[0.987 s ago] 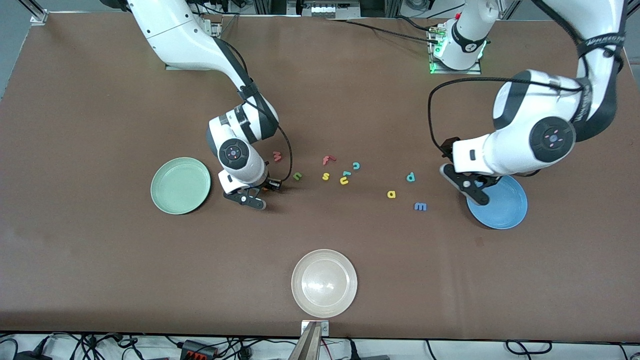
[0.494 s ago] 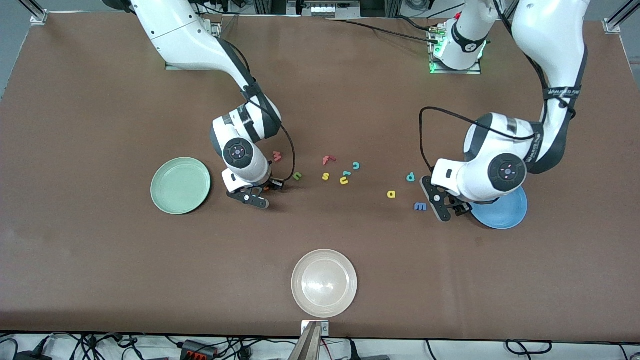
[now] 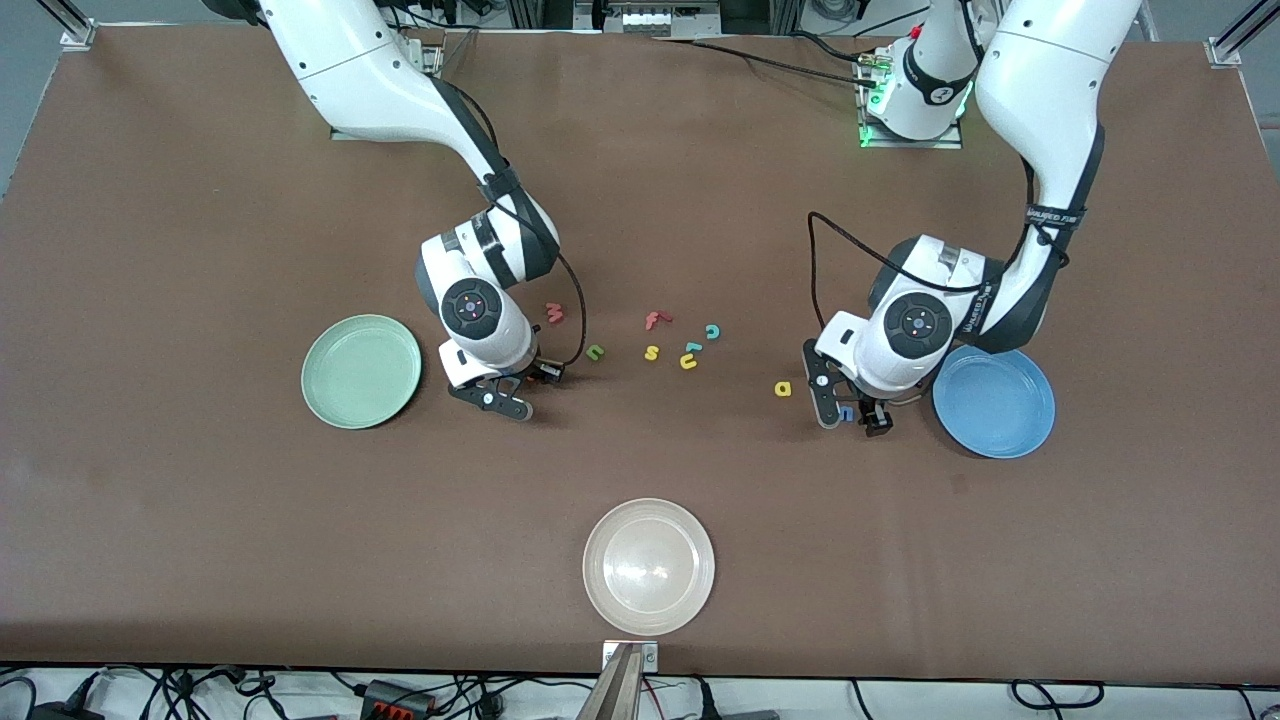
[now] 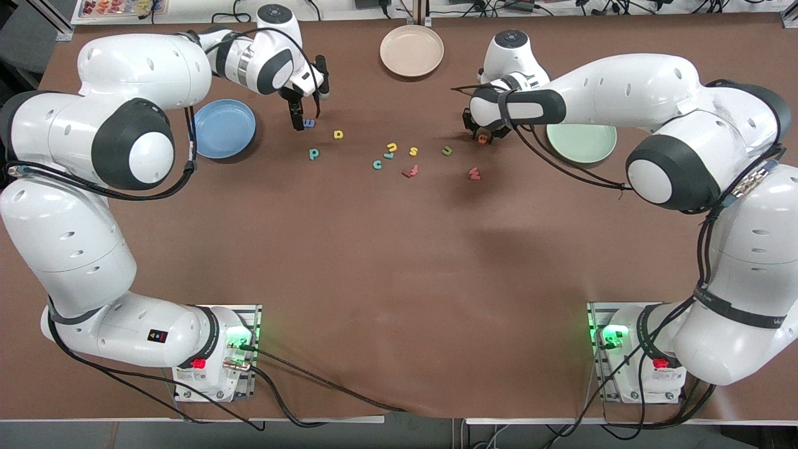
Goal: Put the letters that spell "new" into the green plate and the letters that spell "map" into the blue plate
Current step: 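Carry the e to the green plate while the left gripper grasps the m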
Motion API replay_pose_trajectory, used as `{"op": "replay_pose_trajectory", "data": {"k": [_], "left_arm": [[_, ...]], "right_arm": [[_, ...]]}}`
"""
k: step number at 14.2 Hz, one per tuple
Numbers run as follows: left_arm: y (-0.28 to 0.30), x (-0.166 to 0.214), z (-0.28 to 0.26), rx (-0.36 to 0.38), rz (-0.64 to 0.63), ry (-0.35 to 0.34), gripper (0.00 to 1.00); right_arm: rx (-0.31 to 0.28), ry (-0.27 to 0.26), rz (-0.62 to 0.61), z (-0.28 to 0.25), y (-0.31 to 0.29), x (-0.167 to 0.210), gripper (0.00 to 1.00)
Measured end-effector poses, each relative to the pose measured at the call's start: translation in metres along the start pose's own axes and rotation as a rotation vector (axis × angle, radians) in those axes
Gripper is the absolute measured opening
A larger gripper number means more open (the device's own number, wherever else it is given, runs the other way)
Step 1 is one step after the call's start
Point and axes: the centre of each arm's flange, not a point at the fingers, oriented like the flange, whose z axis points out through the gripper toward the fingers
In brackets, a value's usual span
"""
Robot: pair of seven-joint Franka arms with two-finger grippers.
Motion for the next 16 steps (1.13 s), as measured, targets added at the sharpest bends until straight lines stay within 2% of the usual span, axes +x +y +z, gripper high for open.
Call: {"op": "replay_pose_trajectory", "data": {"k": [2, 3, 5, 6, 8, 9, 11, 14, 15, 16], "left_arm": [[-0.005, 0.000, 0.008, 0.031, 0.078, 0.021, 0.89], [-0.007, 0.000, 0.011, 0.045, 0.111, 0.031, 0.81], [-0.009, -0.001, 0.020, 0.052, 0.142, 0.038, 0.75], [-0.008, 0.000, 0.023, 0.050, 0.148, 0.039, 0.75], [-0.006, 0.003, 0.029, 0.046, 0.159, 0.040, 0.65], [-0.005, 0.005, 0.031, 0.045, 0.163, 0.041, 0.64], [-0.004, 0.006, 0.036, 0.040, 0.169, 0.041, 0.61], [-0.003, 0.006, 0.043, 0.033, 0.176, 0.041, 0.32], [-0.003, 0.006, 0.043, 0.033, 0.177, 0.041, 0.32], [-0.003, 0.006, 0.043, 0.034, 0.178, 0.041, 0.27]], "right_arm": [[0.000, 0.000, 0.000, 0.000, 0.000, 0.000, 0.48], [0.000, 0.000, 0.000, 0.000, 0.000, 0.000, 0.46], [0.001, 0.001, -0.001, -0.001, -0.001, 0.000, 0.28], [0.001, 0.001, -0.002, -0.001, -0.001, 0.000, 0.28], [0.000, 0.002, -0.002, -0.003, 0.000, 0.001, 0.28], [-0.005, -0.001, -0.003, -0.008, 0.001, 0.003, 0.28], [-0.040, -0.025, -0.022, -0.029, 0.012, 0.011, 0.28], [-0.094, -0.050, -0.108, -0.070, 0.065, 0.042, 0.28], [-0.101, -0.059, -0.139, -0.077, 0.092, 0.054, 0.28], [-0.103, -0.075, -0.166, -0.079, 0.121, 0.063, 0.28]]}}
